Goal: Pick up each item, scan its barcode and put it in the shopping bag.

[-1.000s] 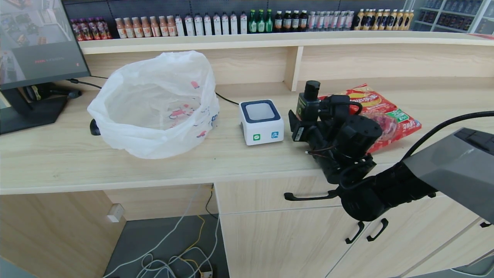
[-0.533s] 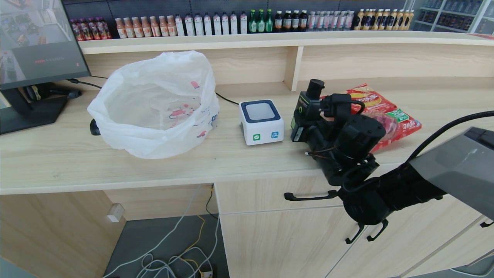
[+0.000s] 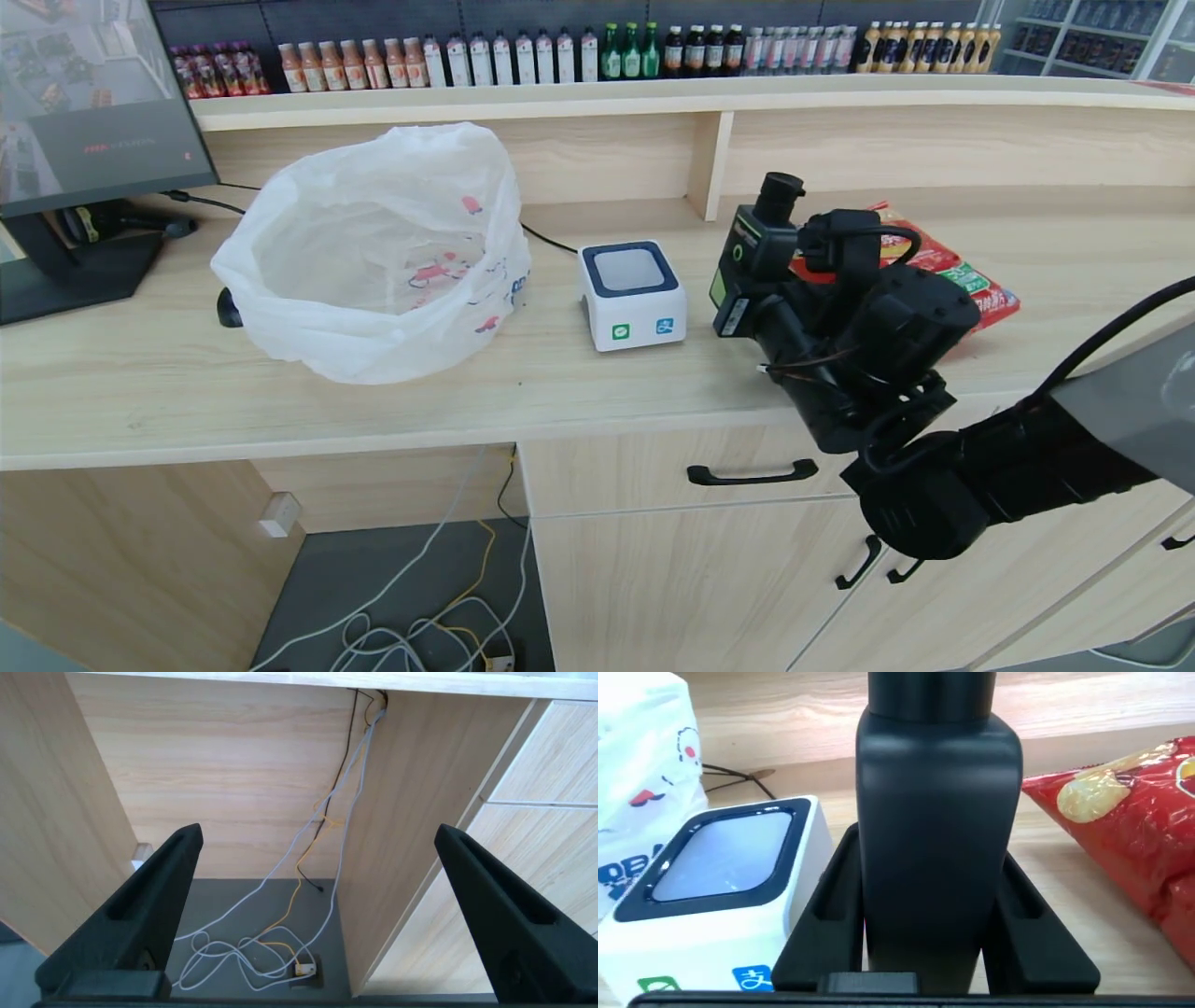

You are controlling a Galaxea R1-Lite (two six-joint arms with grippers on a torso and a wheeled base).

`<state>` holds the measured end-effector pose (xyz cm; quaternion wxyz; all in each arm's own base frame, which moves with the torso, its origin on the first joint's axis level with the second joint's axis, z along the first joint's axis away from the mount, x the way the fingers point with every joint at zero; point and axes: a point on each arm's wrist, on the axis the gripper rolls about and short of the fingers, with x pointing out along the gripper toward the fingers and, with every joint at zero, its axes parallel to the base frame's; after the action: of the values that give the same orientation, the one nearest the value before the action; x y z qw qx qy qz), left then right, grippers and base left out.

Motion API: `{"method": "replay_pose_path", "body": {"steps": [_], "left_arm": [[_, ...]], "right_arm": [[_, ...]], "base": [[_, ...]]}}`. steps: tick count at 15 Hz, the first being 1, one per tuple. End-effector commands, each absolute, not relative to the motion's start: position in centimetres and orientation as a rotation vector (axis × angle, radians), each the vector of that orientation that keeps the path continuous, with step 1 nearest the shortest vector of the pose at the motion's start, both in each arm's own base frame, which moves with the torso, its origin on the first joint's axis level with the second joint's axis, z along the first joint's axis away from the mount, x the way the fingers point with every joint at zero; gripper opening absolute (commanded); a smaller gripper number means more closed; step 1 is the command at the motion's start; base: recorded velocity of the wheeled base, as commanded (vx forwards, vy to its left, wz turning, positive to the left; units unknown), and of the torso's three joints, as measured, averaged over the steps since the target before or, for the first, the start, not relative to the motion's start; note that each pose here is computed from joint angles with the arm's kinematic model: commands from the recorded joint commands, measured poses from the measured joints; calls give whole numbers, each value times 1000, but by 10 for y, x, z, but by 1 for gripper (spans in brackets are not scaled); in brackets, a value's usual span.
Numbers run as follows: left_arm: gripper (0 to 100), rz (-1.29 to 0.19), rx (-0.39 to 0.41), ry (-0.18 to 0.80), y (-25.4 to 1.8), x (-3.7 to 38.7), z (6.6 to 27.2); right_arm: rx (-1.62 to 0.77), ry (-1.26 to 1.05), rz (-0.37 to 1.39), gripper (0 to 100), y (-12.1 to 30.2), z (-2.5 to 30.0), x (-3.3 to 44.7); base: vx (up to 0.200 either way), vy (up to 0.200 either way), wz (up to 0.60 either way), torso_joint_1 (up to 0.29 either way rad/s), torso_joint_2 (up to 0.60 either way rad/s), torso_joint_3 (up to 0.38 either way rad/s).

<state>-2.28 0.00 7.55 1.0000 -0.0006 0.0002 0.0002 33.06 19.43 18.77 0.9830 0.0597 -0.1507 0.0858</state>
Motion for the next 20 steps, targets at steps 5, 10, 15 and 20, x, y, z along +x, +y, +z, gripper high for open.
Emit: {"method": "replay_pose_path", "body": {"steps": [5,10,15,20], "left_arm": [[100,0,-2,0,0,-23,75],[100,0,-2,0,0,-23,75],[100,2,-2,0,0,-23,75],[100,2,-2,0,0,-23,75]], "right_arm": [[119,-290,256,0,192,202,277],[68,-230,348,0,174,197,212],[43,-201,388,0,131,188,163],[39,-220,459,0,89,179,116]], "base": [[0,0,0,0,0,0],[0,0,0,0,0,0],[0,0,0,0,0,0],[0,0,0,0,0,0]]}}
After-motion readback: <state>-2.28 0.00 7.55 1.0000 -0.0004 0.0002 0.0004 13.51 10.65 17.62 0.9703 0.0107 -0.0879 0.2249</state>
